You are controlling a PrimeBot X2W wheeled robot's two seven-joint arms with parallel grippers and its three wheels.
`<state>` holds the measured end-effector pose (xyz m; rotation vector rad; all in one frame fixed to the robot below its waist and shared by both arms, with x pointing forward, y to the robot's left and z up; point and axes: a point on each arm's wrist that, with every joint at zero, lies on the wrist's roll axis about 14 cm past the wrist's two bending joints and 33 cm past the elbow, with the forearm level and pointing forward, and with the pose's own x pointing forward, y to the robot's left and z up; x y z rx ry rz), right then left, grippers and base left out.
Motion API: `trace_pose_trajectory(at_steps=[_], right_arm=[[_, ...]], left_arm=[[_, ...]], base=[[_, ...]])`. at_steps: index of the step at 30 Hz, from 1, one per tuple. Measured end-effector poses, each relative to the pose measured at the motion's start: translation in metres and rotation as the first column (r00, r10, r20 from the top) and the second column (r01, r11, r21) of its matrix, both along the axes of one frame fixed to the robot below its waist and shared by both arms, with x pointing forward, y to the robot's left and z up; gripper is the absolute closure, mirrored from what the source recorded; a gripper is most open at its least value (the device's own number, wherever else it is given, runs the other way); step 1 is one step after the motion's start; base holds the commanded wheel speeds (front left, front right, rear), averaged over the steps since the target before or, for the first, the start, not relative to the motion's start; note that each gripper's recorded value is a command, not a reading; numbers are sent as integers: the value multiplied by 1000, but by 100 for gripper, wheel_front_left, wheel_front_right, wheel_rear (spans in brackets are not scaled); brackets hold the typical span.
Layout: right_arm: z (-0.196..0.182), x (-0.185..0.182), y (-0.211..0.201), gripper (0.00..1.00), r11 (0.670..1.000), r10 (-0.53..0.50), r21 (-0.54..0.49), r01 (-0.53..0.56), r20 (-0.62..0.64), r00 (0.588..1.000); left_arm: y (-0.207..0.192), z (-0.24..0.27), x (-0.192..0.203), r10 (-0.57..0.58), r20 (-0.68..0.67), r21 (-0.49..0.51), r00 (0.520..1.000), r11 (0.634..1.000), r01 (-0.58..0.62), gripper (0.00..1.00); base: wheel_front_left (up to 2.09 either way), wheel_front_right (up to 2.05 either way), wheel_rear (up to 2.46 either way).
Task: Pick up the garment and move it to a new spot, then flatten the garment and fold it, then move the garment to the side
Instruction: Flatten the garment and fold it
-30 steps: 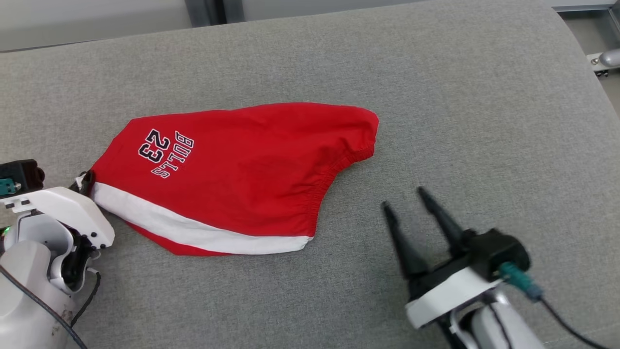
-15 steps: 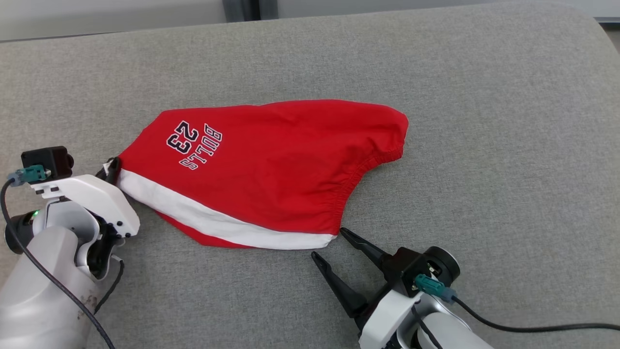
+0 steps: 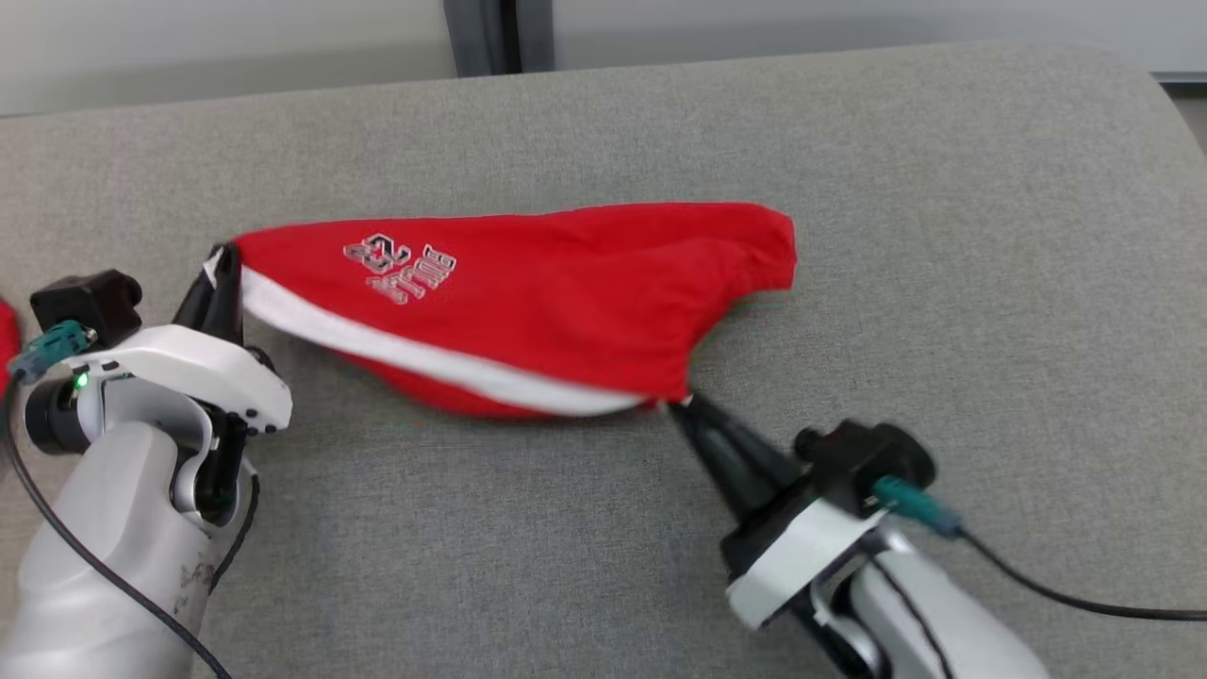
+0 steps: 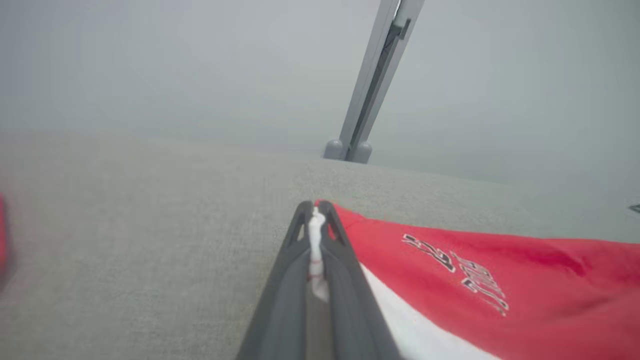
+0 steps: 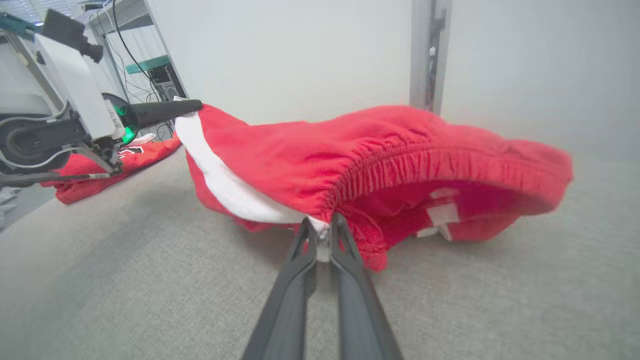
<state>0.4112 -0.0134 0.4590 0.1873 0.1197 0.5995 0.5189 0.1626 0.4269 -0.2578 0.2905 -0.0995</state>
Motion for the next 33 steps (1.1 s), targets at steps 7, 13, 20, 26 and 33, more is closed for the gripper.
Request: trace_pose_trajectory(at_steps=[7,13,20,26,33], right_arm=[[85,19,-47,100,985,-161,101,140,239,958],[131,16,-67,100,972,-224,146,182,363,904],[180,5,-85,100,968,-250,147,203,481,840],[213,-6,-93,100,963,-268,170,209,543,796],[228,-12,-96,100,958,-284,205,202,548,787]], left_arm=[[-13,90,3,-5,287,6,958,1000,3,100],[-19,159,-14,-7,471,19,882,1000,-2,100],[-33,254,-58,-22,691,17,723,1000,14,100],[-39,315,-98,-30,814,17,580,999,29,100],[-50,341,-122,-54,853,30,519,998,54,100]], base=[[0,0,0],[0,0,0],[0,0,0],[0,0,0],[0,0,0]])
